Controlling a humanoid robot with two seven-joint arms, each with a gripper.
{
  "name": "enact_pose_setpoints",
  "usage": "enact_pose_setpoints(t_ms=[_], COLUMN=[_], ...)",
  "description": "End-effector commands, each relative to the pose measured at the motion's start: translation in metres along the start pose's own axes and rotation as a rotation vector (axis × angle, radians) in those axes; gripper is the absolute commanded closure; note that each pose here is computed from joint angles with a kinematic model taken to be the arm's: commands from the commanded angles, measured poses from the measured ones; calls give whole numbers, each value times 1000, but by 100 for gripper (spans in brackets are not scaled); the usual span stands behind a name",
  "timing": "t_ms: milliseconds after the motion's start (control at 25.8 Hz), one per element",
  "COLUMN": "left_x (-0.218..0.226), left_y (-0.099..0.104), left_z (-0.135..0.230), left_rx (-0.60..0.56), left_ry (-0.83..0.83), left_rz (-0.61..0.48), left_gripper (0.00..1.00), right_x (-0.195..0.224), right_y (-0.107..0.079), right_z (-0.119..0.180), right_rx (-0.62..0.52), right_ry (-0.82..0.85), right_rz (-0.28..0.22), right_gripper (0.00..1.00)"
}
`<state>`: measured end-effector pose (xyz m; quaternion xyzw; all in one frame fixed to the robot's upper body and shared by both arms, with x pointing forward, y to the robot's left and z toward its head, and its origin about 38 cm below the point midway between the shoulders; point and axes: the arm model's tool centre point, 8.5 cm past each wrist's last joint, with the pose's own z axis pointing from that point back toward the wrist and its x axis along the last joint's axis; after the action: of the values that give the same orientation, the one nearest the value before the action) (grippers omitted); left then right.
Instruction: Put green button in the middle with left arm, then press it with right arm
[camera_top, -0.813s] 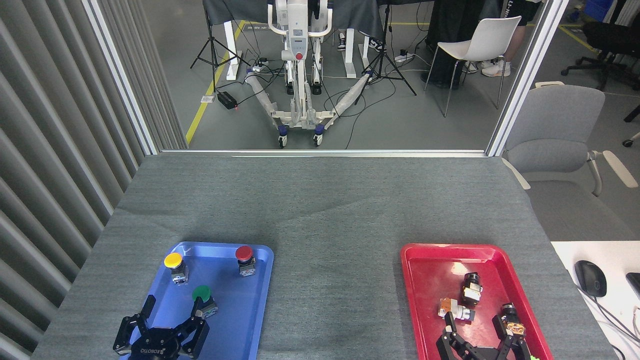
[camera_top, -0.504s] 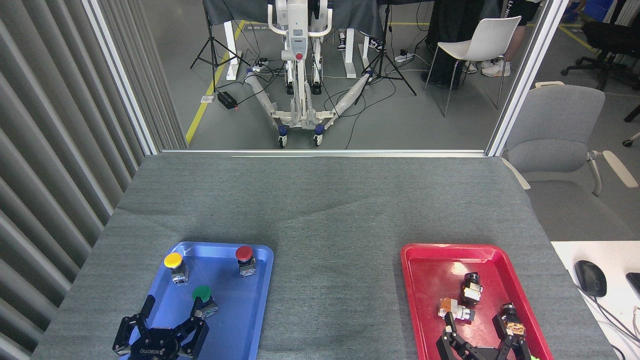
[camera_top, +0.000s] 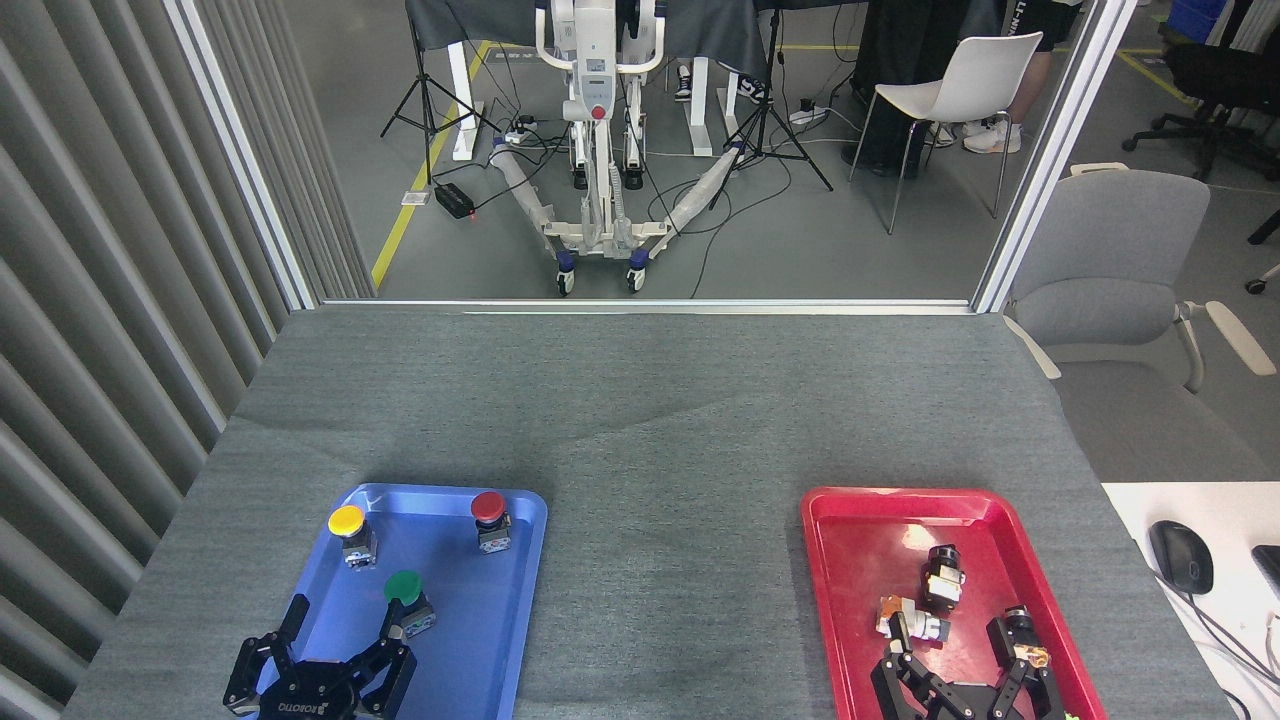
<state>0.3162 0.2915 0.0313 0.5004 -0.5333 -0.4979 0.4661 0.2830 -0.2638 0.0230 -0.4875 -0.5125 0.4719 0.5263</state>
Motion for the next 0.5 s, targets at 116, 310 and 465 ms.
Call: enact_pose_setpoints(t_ms=[116,310,465], left_x=[0,0,0], left_y=[-1,-1,-1], left_z=[0,0,1], left_rx=[-2,-3,-4], left_ry=[-2,-3,-2], left_rz=[0,-2,-1], left_gripper=[1,1,1], right_x=[10,13,13], right_y=[-2,-2,1], right_z=[8,10,17], right_rx=[6,6,19], right_ry=[4,-5,-23], right_rz=[67,63,61], right_gripper=[0,0,0])
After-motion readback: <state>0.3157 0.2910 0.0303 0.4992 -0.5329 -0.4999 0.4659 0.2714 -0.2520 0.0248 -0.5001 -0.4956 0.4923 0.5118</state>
